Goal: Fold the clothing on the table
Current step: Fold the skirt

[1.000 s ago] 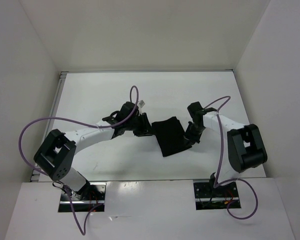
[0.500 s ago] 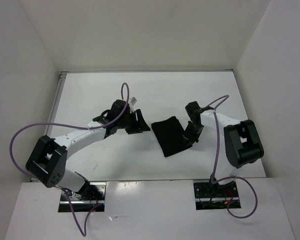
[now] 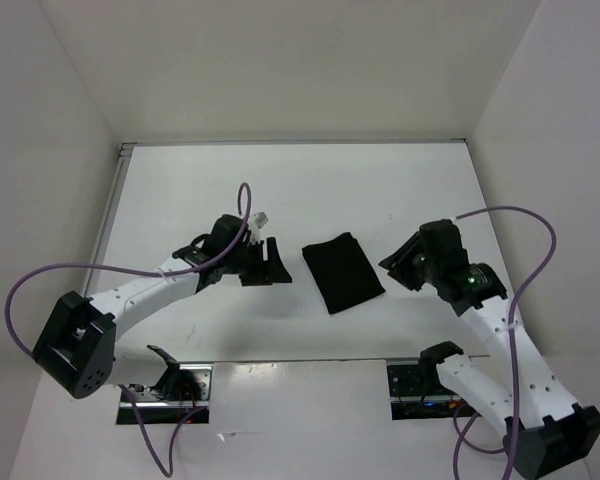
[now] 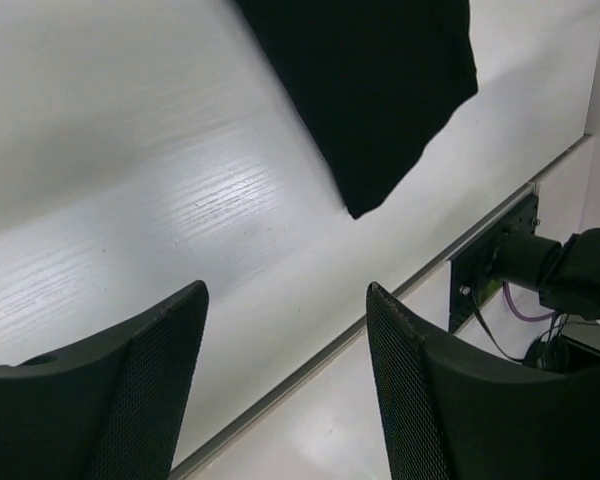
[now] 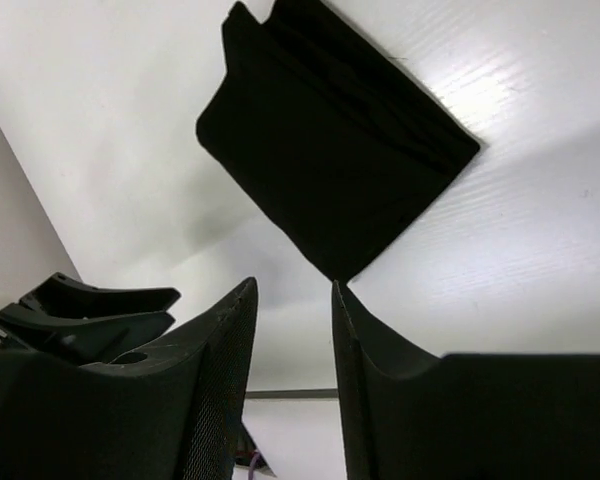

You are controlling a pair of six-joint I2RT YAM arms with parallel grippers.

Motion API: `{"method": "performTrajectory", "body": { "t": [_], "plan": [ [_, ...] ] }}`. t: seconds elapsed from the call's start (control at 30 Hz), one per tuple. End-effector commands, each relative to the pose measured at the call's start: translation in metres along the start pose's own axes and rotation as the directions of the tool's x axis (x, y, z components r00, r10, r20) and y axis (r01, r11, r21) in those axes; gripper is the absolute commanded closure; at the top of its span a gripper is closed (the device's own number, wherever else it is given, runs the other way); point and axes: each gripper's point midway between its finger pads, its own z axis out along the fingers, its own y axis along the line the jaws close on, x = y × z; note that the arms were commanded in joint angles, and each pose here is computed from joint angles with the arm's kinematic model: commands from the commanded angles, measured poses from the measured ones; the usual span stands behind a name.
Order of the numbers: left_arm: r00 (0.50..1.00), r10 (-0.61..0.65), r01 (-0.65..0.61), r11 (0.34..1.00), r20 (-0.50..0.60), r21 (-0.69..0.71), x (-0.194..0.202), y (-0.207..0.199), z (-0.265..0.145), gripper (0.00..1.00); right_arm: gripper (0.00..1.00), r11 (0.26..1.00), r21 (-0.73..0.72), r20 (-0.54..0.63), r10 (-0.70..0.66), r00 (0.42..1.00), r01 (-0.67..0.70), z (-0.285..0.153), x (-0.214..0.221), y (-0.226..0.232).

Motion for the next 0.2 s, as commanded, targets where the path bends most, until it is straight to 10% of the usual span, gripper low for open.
{"method": "performTrajectory", "body": {
  "t": [0.0, 0.17],
  "plan": [
    [1.0, 0.022, -0.022, 0.996, 0.0, 0.081, 0.002, -0.015, -0.008, 0.28, 0.58, 0.996, 0.02, 0.054, 0.082, 0.995, -0.083, -0.011, 0.0, -0.016],
    [0.999, 0.042, -0.044, 0.99, 0.019, 0.136, 0.003, -0.026, -0.02, 0.28, 0.56, 0.991, -0.074, 0.135, 0.124, 0.983, -0.115, -0.033, -0.01, -0.014]
  ]
}}
